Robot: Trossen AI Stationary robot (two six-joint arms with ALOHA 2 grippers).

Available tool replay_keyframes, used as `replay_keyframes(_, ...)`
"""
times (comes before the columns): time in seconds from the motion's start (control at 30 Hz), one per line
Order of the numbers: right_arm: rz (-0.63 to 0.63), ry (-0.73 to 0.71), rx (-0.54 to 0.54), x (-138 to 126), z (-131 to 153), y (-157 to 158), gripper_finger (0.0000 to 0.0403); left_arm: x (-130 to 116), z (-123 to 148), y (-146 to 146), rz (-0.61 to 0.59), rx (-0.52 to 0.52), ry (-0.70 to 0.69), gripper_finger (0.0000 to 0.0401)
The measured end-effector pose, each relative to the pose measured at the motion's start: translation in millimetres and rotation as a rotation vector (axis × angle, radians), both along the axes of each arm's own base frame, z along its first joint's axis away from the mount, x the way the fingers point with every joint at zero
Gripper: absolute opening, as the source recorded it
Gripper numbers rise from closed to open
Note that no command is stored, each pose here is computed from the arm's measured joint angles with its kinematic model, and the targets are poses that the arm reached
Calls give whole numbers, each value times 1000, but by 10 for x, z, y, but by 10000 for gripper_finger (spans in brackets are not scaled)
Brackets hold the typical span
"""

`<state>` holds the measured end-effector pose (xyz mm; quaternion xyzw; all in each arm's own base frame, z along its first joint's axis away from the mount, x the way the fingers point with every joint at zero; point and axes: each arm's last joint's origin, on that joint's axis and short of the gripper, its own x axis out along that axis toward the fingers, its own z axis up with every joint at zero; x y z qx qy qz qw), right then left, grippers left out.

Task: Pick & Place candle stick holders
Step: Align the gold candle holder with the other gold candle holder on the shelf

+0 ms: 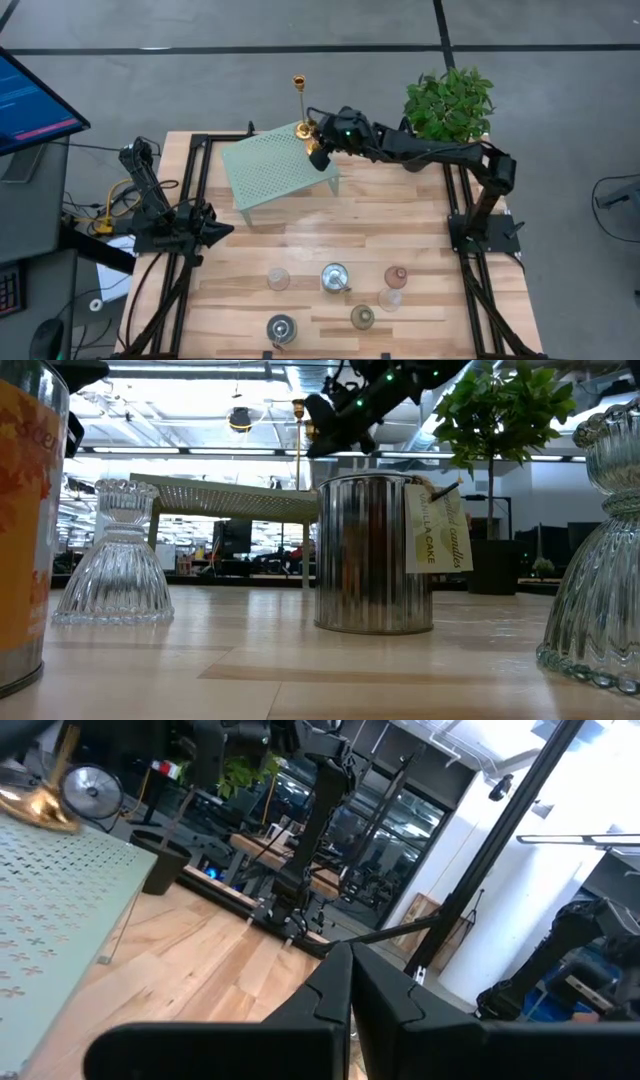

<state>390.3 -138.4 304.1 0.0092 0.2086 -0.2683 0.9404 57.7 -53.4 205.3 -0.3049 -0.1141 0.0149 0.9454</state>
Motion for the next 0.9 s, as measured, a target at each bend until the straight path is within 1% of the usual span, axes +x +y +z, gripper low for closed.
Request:
replay_keyframes(0.33,11,25,9,5,-20,62,0,0,0,0,0,0,0,8)
replay_keyframes(0.53,36,44,11,-72,89,186,0,0,0,0,0,-1,0,8)
replay_keyframes(0.67,38,28,2,-104,151,193,0,0,1,0,1,4,0,8)
replay_keyframes(0.9,37,47,12,-111,110,194,0,0,0,0,1,7,1,8)
